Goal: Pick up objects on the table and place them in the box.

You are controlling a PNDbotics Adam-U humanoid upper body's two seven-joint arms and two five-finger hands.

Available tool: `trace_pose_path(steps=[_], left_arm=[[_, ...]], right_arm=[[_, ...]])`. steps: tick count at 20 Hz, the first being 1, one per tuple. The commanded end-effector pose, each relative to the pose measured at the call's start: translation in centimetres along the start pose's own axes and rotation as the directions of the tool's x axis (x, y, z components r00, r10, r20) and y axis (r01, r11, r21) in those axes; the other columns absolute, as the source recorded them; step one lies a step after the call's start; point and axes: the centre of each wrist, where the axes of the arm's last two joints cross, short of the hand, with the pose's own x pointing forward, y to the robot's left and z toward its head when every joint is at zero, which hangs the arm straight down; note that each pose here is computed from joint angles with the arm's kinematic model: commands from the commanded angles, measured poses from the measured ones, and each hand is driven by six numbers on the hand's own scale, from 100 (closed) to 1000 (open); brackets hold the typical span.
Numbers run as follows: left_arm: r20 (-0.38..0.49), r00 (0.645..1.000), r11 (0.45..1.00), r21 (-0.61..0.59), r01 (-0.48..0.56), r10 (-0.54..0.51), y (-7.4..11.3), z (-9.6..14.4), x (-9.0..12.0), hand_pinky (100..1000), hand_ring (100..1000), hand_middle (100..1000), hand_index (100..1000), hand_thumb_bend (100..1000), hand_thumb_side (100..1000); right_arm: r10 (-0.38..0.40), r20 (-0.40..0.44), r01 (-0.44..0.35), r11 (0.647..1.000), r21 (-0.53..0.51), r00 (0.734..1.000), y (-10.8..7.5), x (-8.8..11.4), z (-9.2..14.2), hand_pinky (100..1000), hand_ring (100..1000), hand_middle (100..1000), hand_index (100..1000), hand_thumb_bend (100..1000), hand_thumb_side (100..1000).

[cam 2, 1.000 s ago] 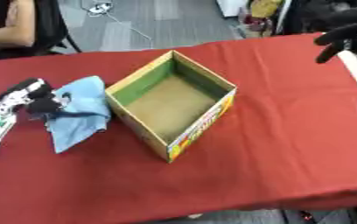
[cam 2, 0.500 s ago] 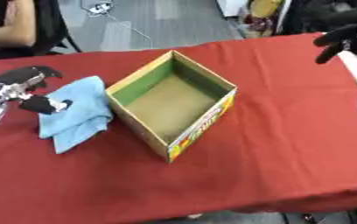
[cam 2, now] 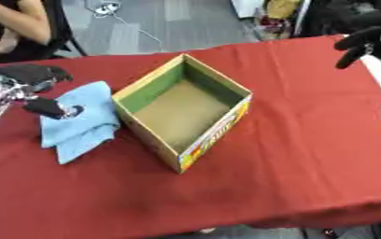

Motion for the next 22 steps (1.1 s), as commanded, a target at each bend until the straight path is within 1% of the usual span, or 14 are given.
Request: trace_pose_path(steps=[1, 3, 5, 8, 10, 14, 16, 17, 18, 19, 20, 21, 22], left_arm=[[0.014, 1.000, 1.000, -0.022, 0.017, -0.016, 0.5, -0.4, -0.1, 985, 998, 978, 1000, 903, 880], [0.034, 0.999, 0.999, -0.044, 0.001, 0.000, 0.1, -0.9, 0.1, 972, 986, 976, 1000, 905, 875], [0.055, 0.998, 0.998, -0.051, -0.037, 0.040, -0.5, -1.5, 0.5, 929, 955, 966, 1000, 908, 849], [0.078, 0.990, 0.991, -0.066, -0.114, 0.119, -2.1, -2.6, 1.0, 905, 923, 945, 1000, 912, 852], [0.079, 0.986, 0.986, -0.086, -0.142, 0.149, -3.3, -3.4, 1.4, 900, 907, 927, 1000, 911, 853], [0.069, 0.983, 0.976, -0.148, -0.158, 0.169, -5.3, -4.8, 1.9, 891, 881, 903, 980, 905, 847], [0.067, 0.982, 0.971, -0.177, -0.163, 0.177, -6.3, -5.3, 2.1, 831, 825, 869, 941, 869, 805], [0.067, 0.981, 0.968, -0.187, -0.169, 0.184, -6.7, -5.5, 2.2, 791, 768, 827, 890, 828, 762], [0.069, 0.979, 0.966, -0.187, -0.178, 0.193, -7.1, -5.6, 2.3, 641, 651, 766, 821, 794, 716], [0.070, 0.977, 0.966, -0.181, -0.184, 0.199, -7.3, -5.7, 2.3, 641, 651, 766, 821, 794, 716], [0.070, 0.976, 0.968, -0.159, -0.195, 0.208, -7.4, -5.6, 2.3, 350, 413, 590, 665, 596, 455], [0.066, 0.974, 0.968, -0.142, -0.206, 0.217, -7.6, -5.6, 2.4, 297, 340, 532, 610, 483, 268], [0.060, 0.972, 0.968, -0.129, -0.217, 0.226, -7.9, -5.6, 2.5, 263, 266, 472, 537, 348, 138]], right_arm=[[0.018, 0.023, -0.018, 1.000, 0.011, 1.000, -0.4, 0.5, -0.5, 569, 722, 813, 977, 446, 648], [0.018, 0.024, -0.018, 1.000, 0.012, 1.000, -0.4, 0.5, -0.5, 568, 721, 813, 977, 447, 647], [0.017, 0.027, -0.017, 1.000, 0.013, 0.999, -0.4, 0.5, -0.5, 569, 721, 812, 977, 447, 647], [0.017, 0.032, -0.017, 1.000, 0.012, 0.999, -0.5, 0.5, -0.6, 568, 720, 811, 977, 447, 646], [0.017, 0.035, -0.017, 1.000, 0.012, 0.999, -0.5, 0.5, -0.7, 569, 720, 811, 977, 447, 647], [0.016, 0.040, -0.017, 1.000, 0.011, 0.999, -0.5, 0.5, -0.7, 569, 719, 810, 976, 446, 646], [0.016, 0.042, -0.017, 1.000, 0.010, 0.999, -0.5, 0.5, -0.8, 568, 718, 810, 976, 446, 647], [0.016, 0.042, -0.017, 1.000, 0.010, 0.999, -0.5, 0.5, -0.8, 568, 718, 810, 976, 446, 646], [0.016, 0.042, -0.017, 1.000, 0.010, 0.999, -0.5, 0.5, -0.8, 568, 718, 809, 976, 446, 646], [0.016, 0.042, -0.017, 1.000, 0.010, 0.999, -0.5, 0.5, -0.8, 568, 718, 809, 976, 446, 646], [0.016, 0.042, -0.017, 1.000, 0.010, 0.999, -0.5, 0.5, -0.8, 568, 718, 809, 976, 445, 646], [0.017, 0.042, -0.017, 1.000, 0.009, 0.999, -0.5, 0.5, -0.8, 568, 718, 809, 976, 444, 646], [0.017, 0.042, -0.017, 1.000, 0.008, 0.999, -0.5, 0.5, -0.8, 568, 717, 809, 976, 444, 646]])
